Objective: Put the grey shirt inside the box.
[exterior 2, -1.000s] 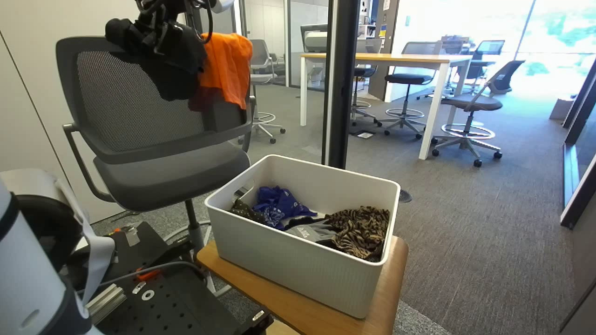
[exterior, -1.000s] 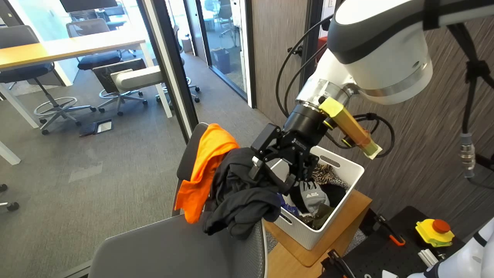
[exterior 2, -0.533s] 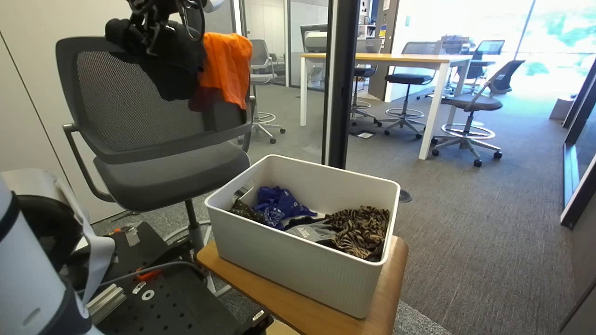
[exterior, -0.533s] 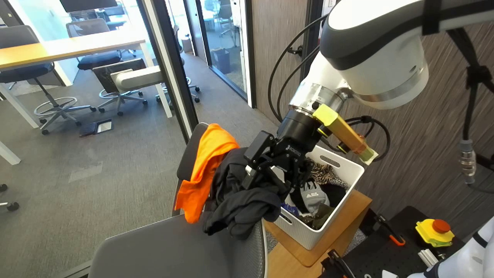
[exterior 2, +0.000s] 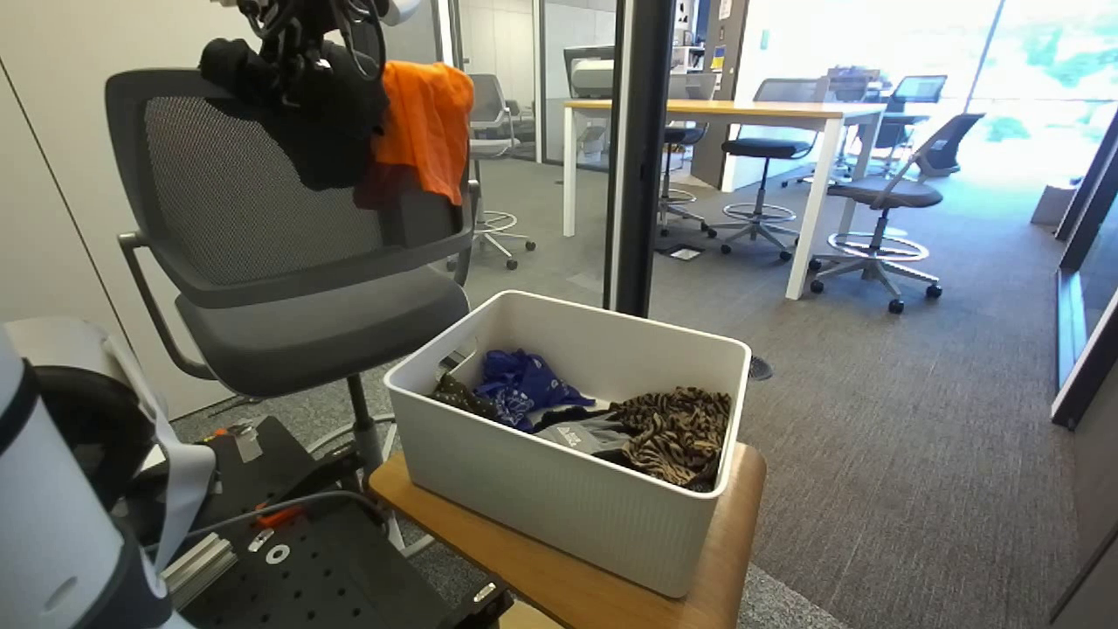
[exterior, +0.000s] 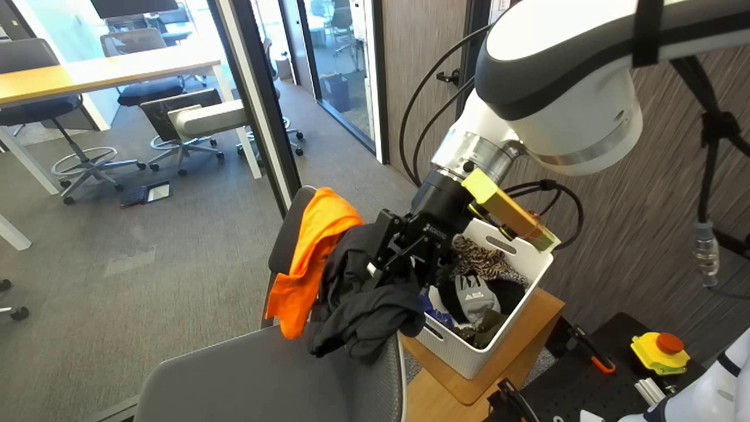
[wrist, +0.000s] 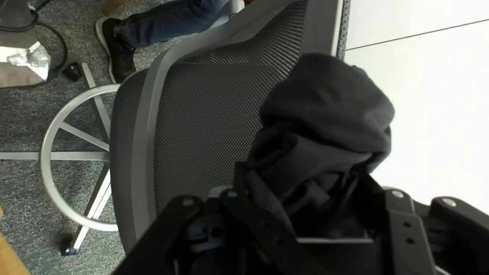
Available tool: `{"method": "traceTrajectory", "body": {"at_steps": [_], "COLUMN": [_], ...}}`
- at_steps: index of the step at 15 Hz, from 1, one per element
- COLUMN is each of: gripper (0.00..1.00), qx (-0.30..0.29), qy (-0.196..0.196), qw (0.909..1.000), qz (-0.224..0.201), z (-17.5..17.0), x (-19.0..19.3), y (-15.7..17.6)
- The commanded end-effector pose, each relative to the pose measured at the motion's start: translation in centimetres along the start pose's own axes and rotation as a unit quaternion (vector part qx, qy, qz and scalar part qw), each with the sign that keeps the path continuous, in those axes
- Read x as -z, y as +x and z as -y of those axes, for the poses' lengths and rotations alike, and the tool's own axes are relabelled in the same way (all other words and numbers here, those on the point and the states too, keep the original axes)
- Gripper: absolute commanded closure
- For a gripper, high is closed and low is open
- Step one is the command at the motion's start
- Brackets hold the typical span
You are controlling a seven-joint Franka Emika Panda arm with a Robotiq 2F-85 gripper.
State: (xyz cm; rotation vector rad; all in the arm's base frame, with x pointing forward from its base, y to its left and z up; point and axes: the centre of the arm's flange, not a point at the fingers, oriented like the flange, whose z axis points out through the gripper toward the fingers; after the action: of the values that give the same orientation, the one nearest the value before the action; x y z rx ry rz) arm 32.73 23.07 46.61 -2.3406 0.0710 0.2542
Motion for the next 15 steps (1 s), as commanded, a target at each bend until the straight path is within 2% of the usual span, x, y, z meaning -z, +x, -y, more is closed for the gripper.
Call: {"method": "traceTrajectory", "body": {"at_steps": [1,4,5,10,12,15], "gripper": [0.66,0.85,0.82,0.82,0.83,0.92], "qx": [0.005,0.009,0.008,0.002,-0.001,-0.018], "qy": [0.004,0.004,0.004,0.015,0.025,0.050], "qw": [0.9999,0.9996,0.9995,0.9980,0.9964,0.9897], "qz": [-0.015,-0.025,-0.029,-0.061,-0.082,-0.133], "z": [1.2,1.5,1.6,1.9,2.0,1.6], "x": [-0.1,0.5,0.8,3.3,5.4,10.0], "y": [0.8,1.1,1.2,1.5,1.3,1.2]}}
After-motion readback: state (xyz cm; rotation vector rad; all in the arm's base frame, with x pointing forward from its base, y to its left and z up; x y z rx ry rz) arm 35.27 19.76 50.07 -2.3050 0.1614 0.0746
